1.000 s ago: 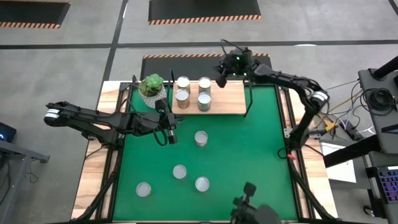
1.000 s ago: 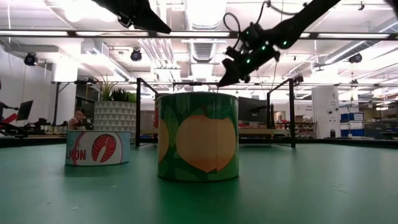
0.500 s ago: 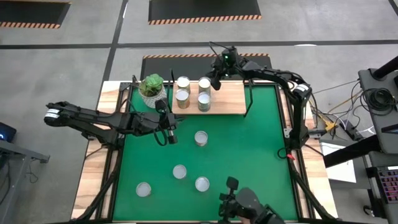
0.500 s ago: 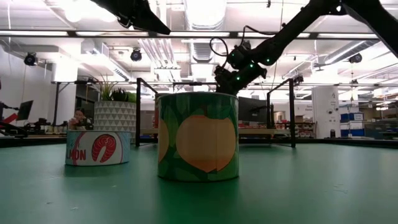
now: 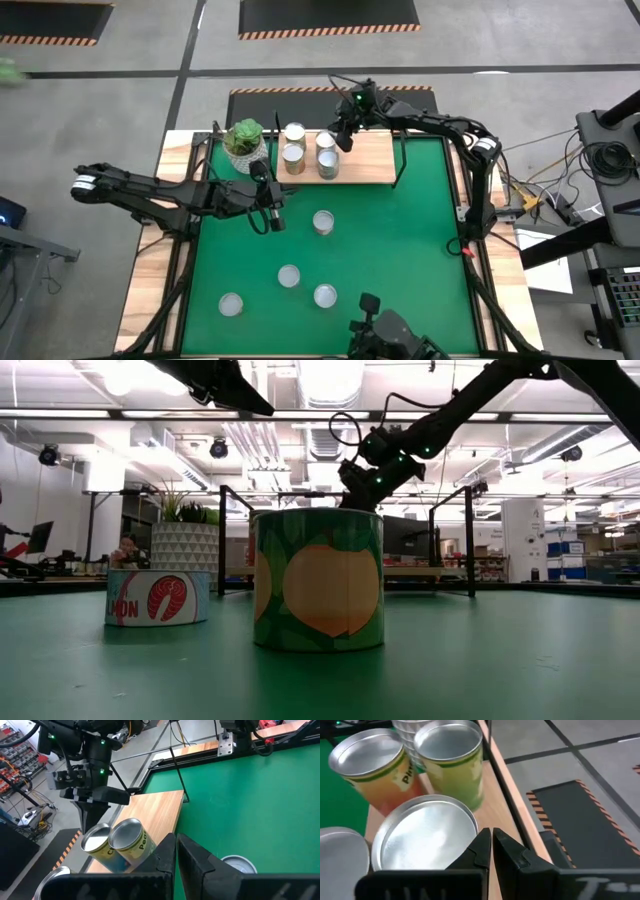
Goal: Pick and place cans onto a shelf
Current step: Adjust the canned goods on the shelf
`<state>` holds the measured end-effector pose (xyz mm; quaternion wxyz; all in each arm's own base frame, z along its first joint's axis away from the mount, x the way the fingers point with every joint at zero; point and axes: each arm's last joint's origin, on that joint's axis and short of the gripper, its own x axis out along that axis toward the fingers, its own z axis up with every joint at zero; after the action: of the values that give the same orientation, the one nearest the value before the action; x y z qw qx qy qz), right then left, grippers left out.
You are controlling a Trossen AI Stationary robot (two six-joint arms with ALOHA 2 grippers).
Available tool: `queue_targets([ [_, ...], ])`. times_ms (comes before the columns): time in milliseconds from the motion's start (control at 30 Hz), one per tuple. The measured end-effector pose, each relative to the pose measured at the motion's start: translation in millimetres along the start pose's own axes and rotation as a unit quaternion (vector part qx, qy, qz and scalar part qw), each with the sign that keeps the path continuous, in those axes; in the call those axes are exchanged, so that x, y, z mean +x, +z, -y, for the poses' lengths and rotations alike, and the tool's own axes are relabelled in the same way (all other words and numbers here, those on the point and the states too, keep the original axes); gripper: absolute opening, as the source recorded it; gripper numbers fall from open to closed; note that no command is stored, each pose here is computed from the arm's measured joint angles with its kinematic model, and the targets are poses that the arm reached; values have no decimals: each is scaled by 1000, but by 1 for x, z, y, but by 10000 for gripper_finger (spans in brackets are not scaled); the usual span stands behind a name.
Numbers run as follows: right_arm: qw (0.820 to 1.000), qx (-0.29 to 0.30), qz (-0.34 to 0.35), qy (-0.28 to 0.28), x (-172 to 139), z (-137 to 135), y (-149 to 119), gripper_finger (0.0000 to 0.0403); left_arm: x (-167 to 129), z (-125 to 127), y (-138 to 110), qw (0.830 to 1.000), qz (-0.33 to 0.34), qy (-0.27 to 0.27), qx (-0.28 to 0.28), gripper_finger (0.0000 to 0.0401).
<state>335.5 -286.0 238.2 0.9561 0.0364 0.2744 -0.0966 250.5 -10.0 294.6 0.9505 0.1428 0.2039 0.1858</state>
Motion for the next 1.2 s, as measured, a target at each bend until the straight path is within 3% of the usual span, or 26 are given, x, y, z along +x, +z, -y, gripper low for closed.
queue_targets([
  [300, 1000, 10, 15, -8, -17, -4, 13, 9, 0, 0, 0, 1000, 0, 0, 0, 0],
  [533, 999, -4, 38, 16, -23, -35, 34, 9, 1, 0, 0, 1000, -1, 0, 0, 0],
  [633, 999, -27, 29, 16, -17, -48, 34, 9, 1, 0, 0, 1000, -1, 0, 0, 0],
  [800, 996, -56, 1, -65, -13, -50, 30, 9, 1, 0, 0, 1000, 0, 0, 0, 0],
  [1200, 998, -48, -26, -29, -2, -60, 15, 9, 1, 0, 0, 1000, -1, 0, 0, 0],
])
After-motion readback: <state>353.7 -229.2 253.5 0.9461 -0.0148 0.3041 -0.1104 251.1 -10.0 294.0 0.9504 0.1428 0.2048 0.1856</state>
